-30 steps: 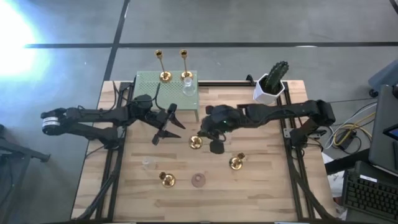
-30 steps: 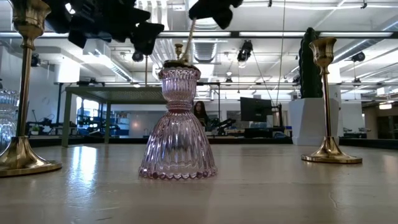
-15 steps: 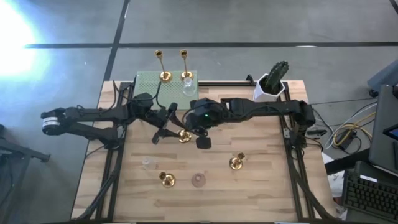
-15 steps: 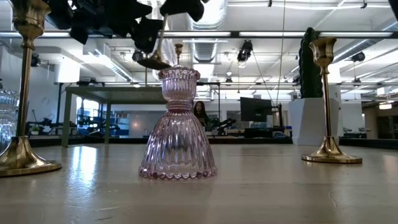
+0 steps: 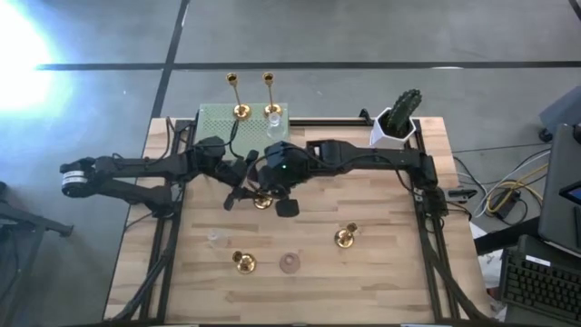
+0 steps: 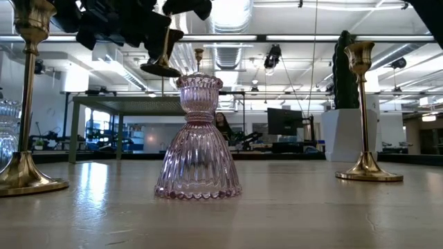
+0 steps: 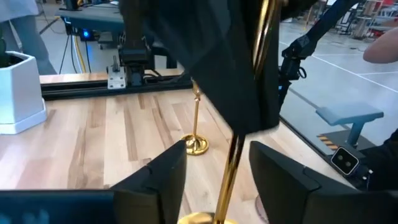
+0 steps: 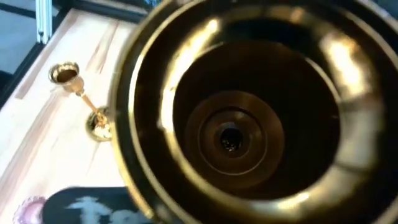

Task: Pick & Place candle stick holders
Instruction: Put the golden candle holder on the shelf

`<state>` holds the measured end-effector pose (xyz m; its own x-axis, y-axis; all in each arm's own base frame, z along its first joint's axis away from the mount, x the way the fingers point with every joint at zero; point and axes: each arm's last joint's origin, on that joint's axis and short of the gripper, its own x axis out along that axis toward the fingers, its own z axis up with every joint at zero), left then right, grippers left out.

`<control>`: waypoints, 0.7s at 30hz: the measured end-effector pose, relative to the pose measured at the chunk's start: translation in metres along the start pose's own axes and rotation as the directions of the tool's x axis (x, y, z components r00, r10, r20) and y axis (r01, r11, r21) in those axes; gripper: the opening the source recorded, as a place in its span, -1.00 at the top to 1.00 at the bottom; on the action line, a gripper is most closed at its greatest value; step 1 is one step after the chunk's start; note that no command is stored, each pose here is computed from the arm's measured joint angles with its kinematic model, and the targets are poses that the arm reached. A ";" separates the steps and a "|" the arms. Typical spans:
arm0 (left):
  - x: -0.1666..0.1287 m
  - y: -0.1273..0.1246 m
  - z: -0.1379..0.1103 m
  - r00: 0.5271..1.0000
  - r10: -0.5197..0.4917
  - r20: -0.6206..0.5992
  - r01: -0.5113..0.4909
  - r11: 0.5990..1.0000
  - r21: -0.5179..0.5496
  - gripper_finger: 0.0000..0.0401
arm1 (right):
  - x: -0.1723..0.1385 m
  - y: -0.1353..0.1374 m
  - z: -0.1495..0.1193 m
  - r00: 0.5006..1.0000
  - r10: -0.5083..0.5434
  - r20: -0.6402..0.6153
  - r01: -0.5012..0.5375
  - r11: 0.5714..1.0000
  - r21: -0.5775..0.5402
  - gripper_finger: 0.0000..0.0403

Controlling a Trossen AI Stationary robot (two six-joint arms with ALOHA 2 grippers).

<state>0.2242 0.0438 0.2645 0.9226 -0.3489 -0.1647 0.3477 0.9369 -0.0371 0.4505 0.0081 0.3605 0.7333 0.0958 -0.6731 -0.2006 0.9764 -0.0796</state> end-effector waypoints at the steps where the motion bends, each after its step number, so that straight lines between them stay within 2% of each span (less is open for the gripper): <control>1: 0.000 0.000 0.000 1.000 0.001 0.002 -0.001 1.000 0.002 0.16 | -0.002 0.000 0.001 1.000 -0.001 0.004 0.001 1.000 0.000 0.95; 6: 0.000 0.000 0.004 0.999 0.002 0.035 -0.003 0.999 0.032 0.46 | -0.005 0.000 0.003 1.000 -0.004 0.020 0.004 1.000 -0.001 0.95; 11: 0.000 0.000 0.004 0.999 -0.002 0.033 0.000 0.997 0.076 0.89 | -0.001 0.000 -0.001 1.000 -0.005 -0.001 0.005 1.000 0.007 0.95; 21: 0.000 0.001 0.004 0.999 0.022 0.028 -0.024 0.996 0.080 0.90 | -0.001 -0.001 -0.003 1.000 -0.017 -0.013 0.017 0.999 0.036 0.89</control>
<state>0.2251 0.0444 0.2680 0.9342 -0.3290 -0.1379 0.3379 0.9401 0.0463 0.4480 0.0061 0.3598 0.7281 0.0766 -0.6812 -0.1642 0.9843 -0.0647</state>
